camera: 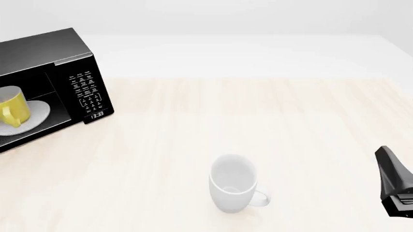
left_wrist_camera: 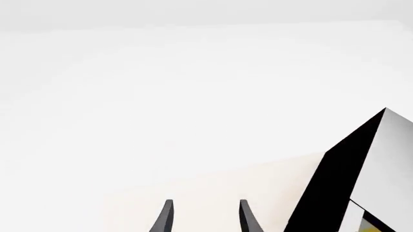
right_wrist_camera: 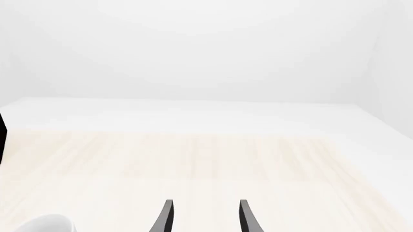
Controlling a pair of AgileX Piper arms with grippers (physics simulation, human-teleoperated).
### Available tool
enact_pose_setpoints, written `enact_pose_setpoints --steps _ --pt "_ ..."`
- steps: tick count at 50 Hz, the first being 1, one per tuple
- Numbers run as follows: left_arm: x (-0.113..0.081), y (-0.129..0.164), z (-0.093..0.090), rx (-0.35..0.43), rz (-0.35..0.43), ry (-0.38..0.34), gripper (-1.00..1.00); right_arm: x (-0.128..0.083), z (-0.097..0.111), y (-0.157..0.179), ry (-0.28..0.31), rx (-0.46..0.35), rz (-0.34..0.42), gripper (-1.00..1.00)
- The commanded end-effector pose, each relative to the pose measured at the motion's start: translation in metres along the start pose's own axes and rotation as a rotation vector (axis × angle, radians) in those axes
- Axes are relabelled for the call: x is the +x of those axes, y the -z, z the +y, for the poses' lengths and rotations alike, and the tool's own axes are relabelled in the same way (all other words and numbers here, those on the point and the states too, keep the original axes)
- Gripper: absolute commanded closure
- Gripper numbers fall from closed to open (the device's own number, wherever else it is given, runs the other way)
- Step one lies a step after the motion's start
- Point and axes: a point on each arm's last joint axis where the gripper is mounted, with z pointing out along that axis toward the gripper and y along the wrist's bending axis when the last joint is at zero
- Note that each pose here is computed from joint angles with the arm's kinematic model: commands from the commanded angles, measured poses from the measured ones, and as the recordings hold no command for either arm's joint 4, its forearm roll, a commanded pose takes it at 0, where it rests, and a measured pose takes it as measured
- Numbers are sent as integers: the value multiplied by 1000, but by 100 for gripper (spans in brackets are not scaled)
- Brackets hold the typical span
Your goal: Put the yellow and white mug in the microwave and close it.
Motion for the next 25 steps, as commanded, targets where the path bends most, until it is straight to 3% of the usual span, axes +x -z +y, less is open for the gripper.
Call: enact_pose_setpoints --steps 1,5,9,14,25 --pt "18 -19 7 -24 66 -40 -100 0 0 0 -2 8 0 -100" --pt "25 -17 3 -9 72 -20 -100 0 0 0 -2 8 0 -100" --pt "32 -20 1 2 89 -45 -100 0 0 0 -2 8 0 -100" --pt "49 -11 -16 72 130 -94 -100 0 0 0 -2 8 0 -100" --pt "62 -8 -24 114 148 -155 -100 0 0 0 -2 8 0 -100"
